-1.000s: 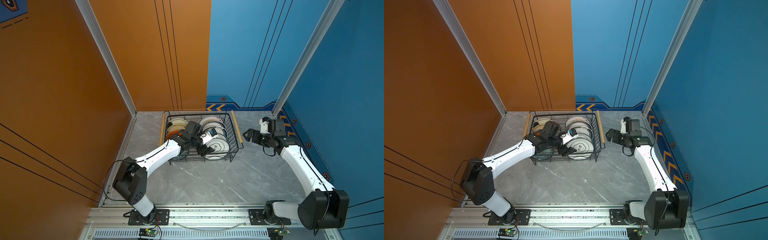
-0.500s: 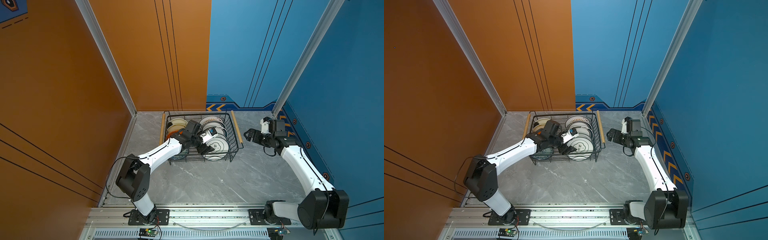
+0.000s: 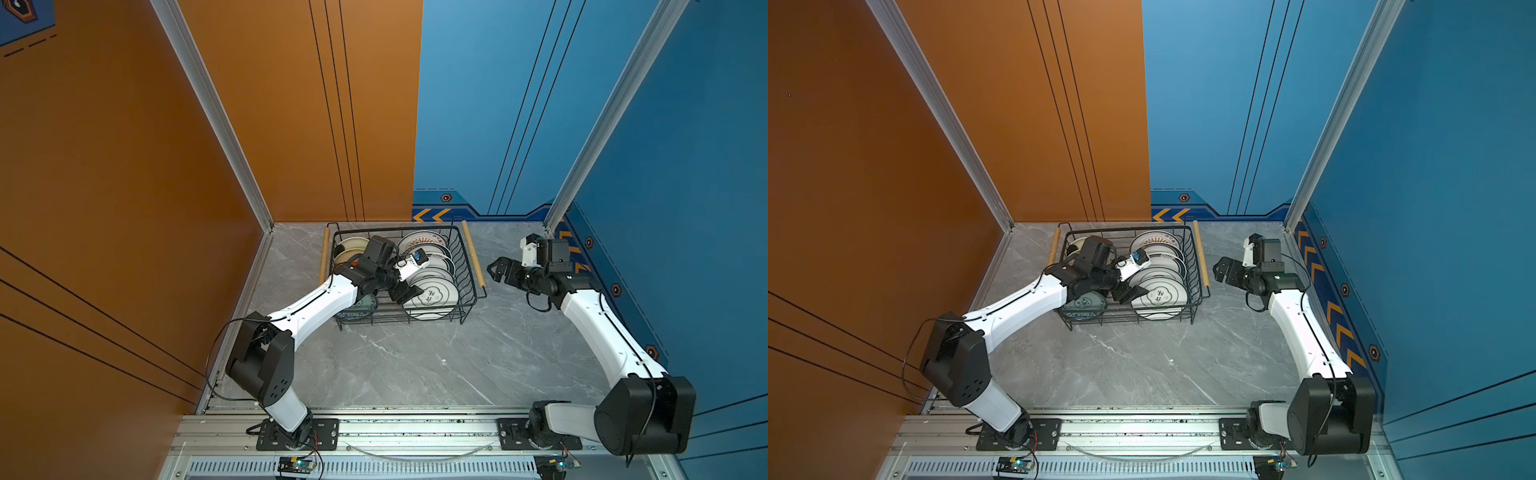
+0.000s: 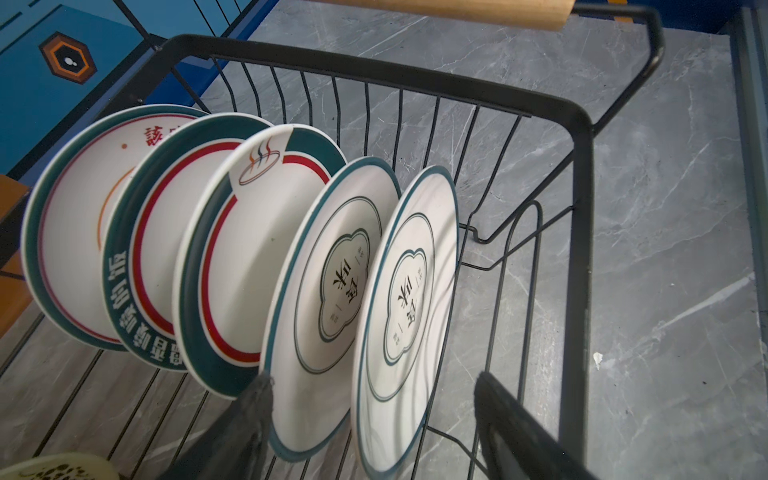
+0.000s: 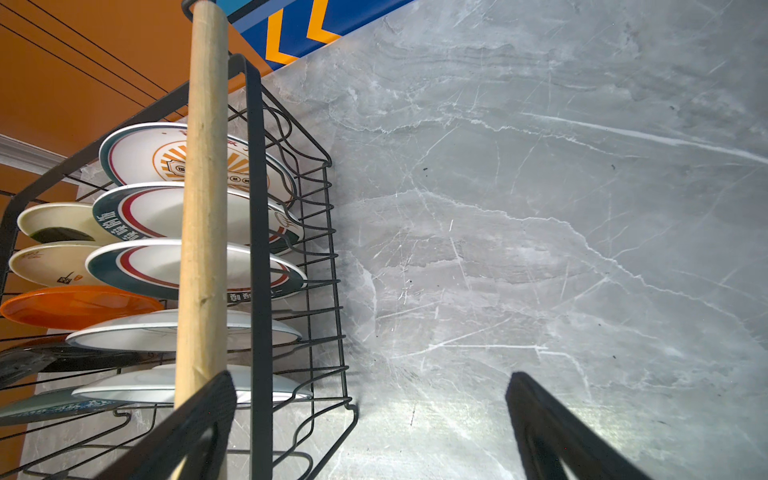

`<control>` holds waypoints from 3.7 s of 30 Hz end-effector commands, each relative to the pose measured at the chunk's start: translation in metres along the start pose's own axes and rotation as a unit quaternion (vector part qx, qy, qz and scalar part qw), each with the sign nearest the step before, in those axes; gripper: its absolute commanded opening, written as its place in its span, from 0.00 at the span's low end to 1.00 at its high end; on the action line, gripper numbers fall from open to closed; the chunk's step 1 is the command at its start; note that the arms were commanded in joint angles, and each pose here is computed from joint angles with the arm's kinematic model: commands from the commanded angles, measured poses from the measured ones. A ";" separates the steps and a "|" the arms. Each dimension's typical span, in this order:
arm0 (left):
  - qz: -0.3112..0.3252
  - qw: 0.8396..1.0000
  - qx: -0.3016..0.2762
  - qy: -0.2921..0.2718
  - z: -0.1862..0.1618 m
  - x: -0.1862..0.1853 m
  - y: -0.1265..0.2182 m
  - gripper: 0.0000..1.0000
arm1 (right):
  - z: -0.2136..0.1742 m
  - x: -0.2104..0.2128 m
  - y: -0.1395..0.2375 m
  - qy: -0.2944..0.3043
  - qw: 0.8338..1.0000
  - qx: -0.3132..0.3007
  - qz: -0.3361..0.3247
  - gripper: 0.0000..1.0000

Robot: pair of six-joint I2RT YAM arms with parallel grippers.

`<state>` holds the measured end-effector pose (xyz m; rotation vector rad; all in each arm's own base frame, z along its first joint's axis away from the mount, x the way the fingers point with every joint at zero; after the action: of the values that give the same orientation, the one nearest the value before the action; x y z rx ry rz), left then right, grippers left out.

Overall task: Unload the plates from the dish rack
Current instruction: 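Grasp the nearest white green-rimmed plate's edge with the left gripper, then lift the plate out with the left gripper while the right reaches toward it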

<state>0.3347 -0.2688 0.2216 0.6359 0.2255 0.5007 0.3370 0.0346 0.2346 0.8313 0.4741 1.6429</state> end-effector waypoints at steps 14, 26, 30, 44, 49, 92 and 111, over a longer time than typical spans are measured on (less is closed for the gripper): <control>-0.015 1.000 0.026 -0.008 -0.006 -0.005 -0.021 0.61 | -0.004 -0.003 -0.011 -0.013 1.000 0.013 0.007 1.00; -0.028 0.998 0.056 -0.005 -0.009 -0.003 -0.041 0.45 | -0.005 -0.004 -0.013 -0.014 1.000 0.017 0.007 1.00; -0.028 0.997 0.065 -0.004 -0.013 -0.001 -0.045 0.41 | -0.005 -0.004 -0.011 -0.015 1.000 0.015 0.006 1.00; -0.038 0.995 0.093 -0.005 -0.024 -0.007 -0.056 0.32 | -0.004 -0.005 -0.010 -0.017 1.000 0.013 0.006 1.00; -0.033 0.994 0.101 -0.012 -0.026 -0.010 -0.060 0.26 | -0.004 -0.006 -0.009 -0.018 1.000 0.013 0.005 1.00; 0.049 0.996 0.026 -0.073 0.035 -0.024 -0.002 0.00 | 0.004 -0.005 0.000 -0.024 1.000 -0.005 0.000 1.00; 0.069 0.976 -0.138 0.152 0.089 -0.057 0.124 0.05 | 0.029 0.010 0.075 -0.047 0.994 -0.094 0.006 1.00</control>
<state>0.2798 -0.2636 0.3551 0.4104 0.2305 0.7022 0.3181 0.0225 0.2909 0.7600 0.2875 1.6216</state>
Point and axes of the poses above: each gripper's point midway between its finger pads, its own y axis back along the fingers, its own x axis along the line the jaws close on, z = x × y, the point moved 5 cm from there along y, back along the fingers, and after that the axes turned 11 degrees about y, right-handed, at the moved point
